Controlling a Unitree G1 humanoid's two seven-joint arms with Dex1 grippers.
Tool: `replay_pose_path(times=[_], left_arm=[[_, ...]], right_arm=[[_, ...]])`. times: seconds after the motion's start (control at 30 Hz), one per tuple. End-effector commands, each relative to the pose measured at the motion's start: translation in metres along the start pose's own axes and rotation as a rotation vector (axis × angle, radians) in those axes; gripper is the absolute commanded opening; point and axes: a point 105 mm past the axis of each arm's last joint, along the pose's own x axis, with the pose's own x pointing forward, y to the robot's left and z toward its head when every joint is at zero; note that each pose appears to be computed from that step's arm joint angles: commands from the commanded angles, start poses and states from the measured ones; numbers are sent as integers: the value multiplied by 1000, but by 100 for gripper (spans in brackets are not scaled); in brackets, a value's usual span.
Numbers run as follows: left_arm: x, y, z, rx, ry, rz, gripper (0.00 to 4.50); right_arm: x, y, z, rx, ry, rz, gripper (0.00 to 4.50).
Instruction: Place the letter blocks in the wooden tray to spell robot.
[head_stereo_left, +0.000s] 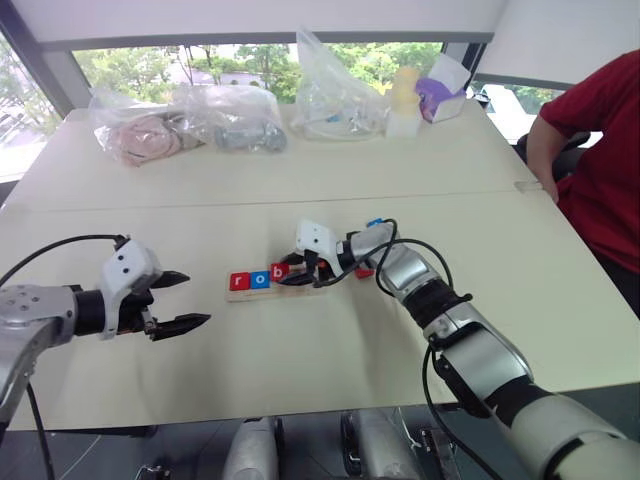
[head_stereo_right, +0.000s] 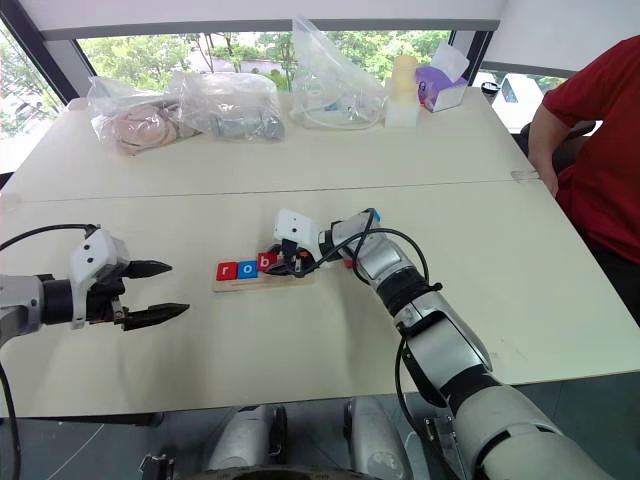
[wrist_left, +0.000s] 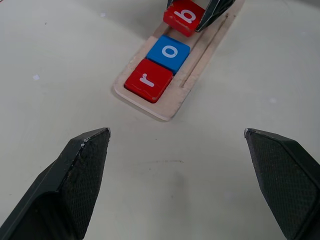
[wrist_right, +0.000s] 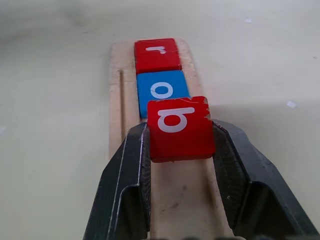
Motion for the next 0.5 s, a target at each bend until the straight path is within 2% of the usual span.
replay_pose_path(times=[0.03, 0.23, 0.27, 0.3, 0.4, 0.43, 0.5], left_arm=[[1, 1, 7, 31, -18, 12, 450], [3, 2, 8, 31, -26, 20, 450], [3, 2, 8, 31, -26, 21, 450], [3, 2, 9, 31, -27, 22, 450], [3, 3, 9, 32, -30, 25, 450], [3, 3, 9, 32, -30, 26, 450], [4, 4, 9, 34, -30, 29, 450]], right_arm=[[1, -4, 15, -47, -31, 1, 113], [5, -7, 15, -42, -30, -10, 113], [5, -7, 15, -42, -30, -10, 217], [5, -7, 15, -47, -28, -7, 256], [4, -10, 15, -64, -22, -25, 416], [3, -11, 16, -65, -25, -33, 444], [0, -14, 18, -60, -36, -39, 444]])
